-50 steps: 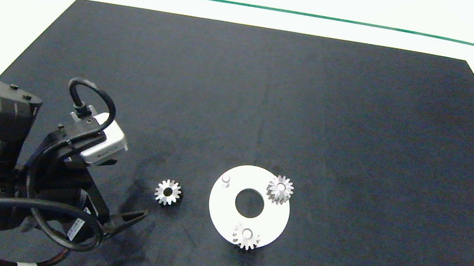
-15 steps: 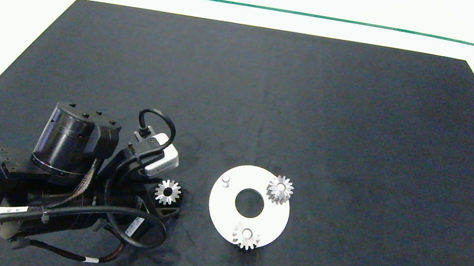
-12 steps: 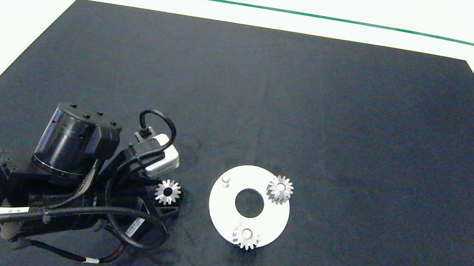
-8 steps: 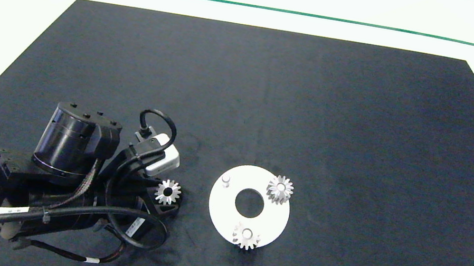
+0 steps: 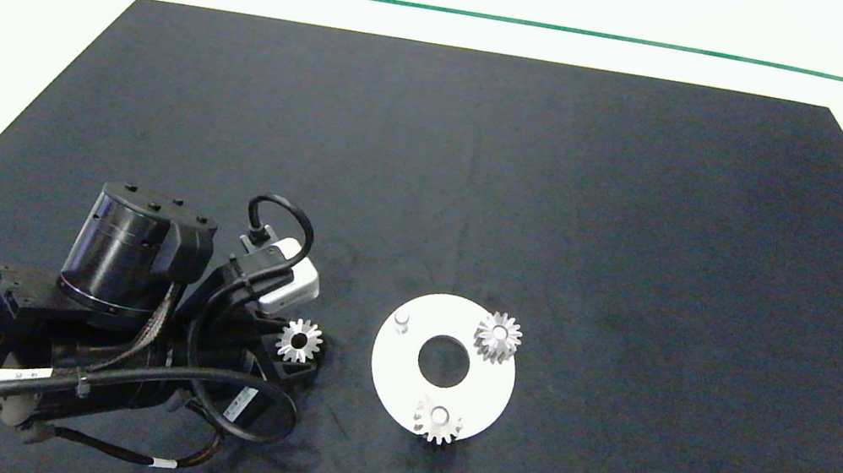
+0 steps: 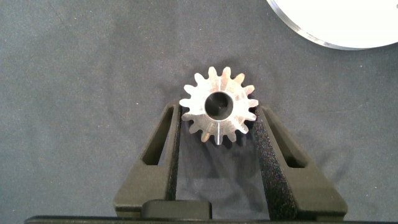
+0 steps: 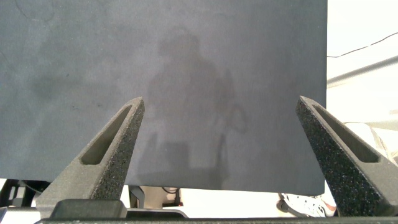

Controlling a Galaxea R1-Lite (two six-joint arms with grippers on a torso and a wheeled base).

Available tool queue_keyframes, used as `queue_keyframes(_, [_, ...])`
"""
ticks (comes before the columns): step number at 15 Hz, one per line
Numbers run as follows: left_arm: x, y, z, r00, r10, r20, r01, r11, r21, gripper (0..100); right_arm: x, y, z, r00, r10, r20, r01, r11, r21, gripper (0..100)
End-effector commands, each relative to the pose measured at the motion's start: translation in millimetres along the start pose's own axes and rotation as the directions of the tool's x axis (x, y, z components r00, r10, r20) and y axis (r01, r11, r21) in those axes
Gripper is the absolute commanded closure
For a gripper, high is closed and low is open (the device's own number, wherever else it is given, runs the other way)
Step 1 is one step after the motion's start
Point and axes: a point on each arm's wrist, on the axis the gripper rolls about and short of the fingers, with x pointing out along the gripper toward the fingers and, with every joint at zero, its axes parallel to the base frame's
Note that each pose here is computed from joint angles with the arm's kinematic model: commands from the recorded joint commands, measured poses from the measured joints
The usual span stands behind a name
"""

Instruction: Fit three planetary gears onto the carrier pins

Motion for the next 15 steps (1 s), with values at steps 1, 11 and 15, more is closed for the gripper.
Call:
queue_keyframes(1, [-0.2,0.5,1.1,1.000,0.002,0.005,-0.002,1.000,0.001,77,0.8,0.1,0.0,1.000,0.000,-0.007,0.000,1.000,-0.004,0])
queue_keyframes(11, [-1.4,-0.2,0.3,1.000,-0.001,0.004,0.001,1.000,0.004,96,0.0,-0.2,0.4,1.000,-0.001,-0.003,0.001,1.000,-0.002,0])
queue_keyframes(15, [-10.9,4.4,12.6,0.998,0.021,0.062,-0.022,1.000,0.010,99,-0.4,-0.4,0.3,1.000,0.001,-0.001,-0.001,1.000,-0.002,0])
